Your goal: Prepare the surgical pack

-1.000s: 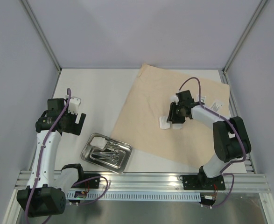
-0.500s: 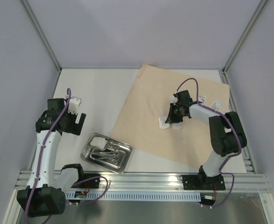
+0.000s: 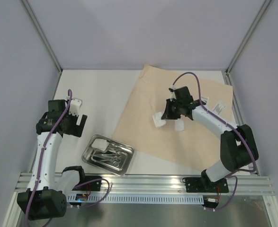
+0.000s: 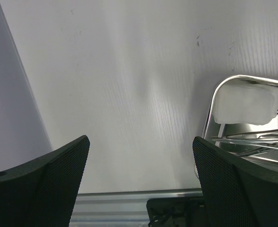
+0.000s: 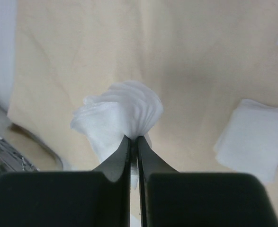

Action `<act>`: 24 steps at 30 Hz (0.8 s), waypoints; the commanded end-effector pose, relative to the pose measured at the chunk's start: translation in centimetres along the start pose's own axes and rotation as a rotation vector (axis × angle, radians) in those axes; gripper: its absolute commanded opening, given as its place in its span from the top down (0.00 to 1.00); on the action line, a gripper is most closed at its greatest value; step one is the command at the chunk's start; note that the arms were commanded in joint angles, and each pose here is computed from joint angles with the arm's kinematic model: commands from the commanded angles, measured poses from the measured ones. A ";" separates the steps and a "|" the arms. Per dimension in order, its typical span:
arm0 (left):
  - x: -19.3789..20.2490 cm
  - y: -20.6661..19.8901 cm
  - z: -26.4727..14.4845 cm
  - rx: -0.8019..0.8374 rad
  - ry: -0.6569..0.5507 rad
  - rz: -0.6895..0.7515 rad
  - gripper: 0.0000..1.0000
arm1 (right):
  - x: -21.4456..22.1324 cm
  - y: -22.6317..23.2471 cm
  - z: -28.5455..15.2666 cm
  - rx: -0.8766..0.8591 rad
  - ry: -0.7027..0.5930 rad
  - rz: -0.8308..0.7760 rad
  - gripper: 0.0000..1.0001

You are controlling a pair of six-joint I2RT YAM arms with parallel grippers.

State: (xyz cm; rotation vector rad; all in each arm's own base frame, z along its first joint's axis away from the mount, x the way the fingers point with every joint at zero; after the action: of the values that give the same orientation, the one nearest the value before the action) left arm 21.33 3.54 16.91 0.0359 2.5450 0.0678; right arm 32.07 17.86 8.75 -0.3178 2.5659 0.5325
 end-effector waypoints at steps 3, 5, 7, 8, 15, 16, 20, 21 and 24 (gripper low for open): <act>-1.0 0.4 -0.7 -0.022 -0.047 0.007 0.01 | -3.6 11.4 -4.6 -0.196 -0.163 -0.249 0.99; -1.0 0.9 -0.7 -0.054 -0.048 0.000 0.01 | -2.6 17.2 -4.5 -0.331 -0.154 -0.358 0.99; -1.0 1.1 -0.8 -0.069 -0.048 -0.006 0.01 | -1.2 20.9 -3.4 -0.428 -0.113 -0.423 1.00; -1.0 1.2 -0.8 -0.074 -0.050 -0.008 0.01 | 0.4 23.8 -3.2 -0.491 -0.089 -0.475 0.99; -1.0 1.7 -1.3 -0.108 -0.065 -0.019 0.00 | 4.2 34.6 0.7 -0.701 0.023 -0.571 1.00; -1.0 1.7 -1.3 -0.111 -0.066 -0.021 0.00 | 5.5 34.9 2.5 -0.695 0.066 -0.572 0.99; -0.9 1.8 -1.2 -0.117 -0.065 -0.019 0.00 | 7.6 37.4 4.8 -0.714 0.115 -0.587 1.00; -1.0 1.8 -1.2 -0.118 -0.067 -0.019 0.00 | 8.3 37.4 5.9 -0.705 0.138 -0.589 1.00; -1.0 1.8 -1.3 -0.115 -0.070 -0.018 0.00 | 8.5 37.5 7.4 -0.667 0.149 -0.604 1.00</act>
State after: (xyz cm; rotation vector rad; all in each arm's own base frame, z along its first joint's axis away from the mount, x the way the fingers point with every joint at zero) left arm 21.00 5.10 17.68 -0.0116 2.5168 0.1926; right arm 15.42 51.99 8.54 -1.3581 2.2157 1.1091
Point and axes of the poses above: each gripper's point midway between its finger pads, its own z axis out along the fingers, its own y axis along the line the jaws close on, x = y × z, the point moved 1 cm from there along -z, back along the fingers, and after that the axes turned 14 degrees about -z, right-handed, at the moved point
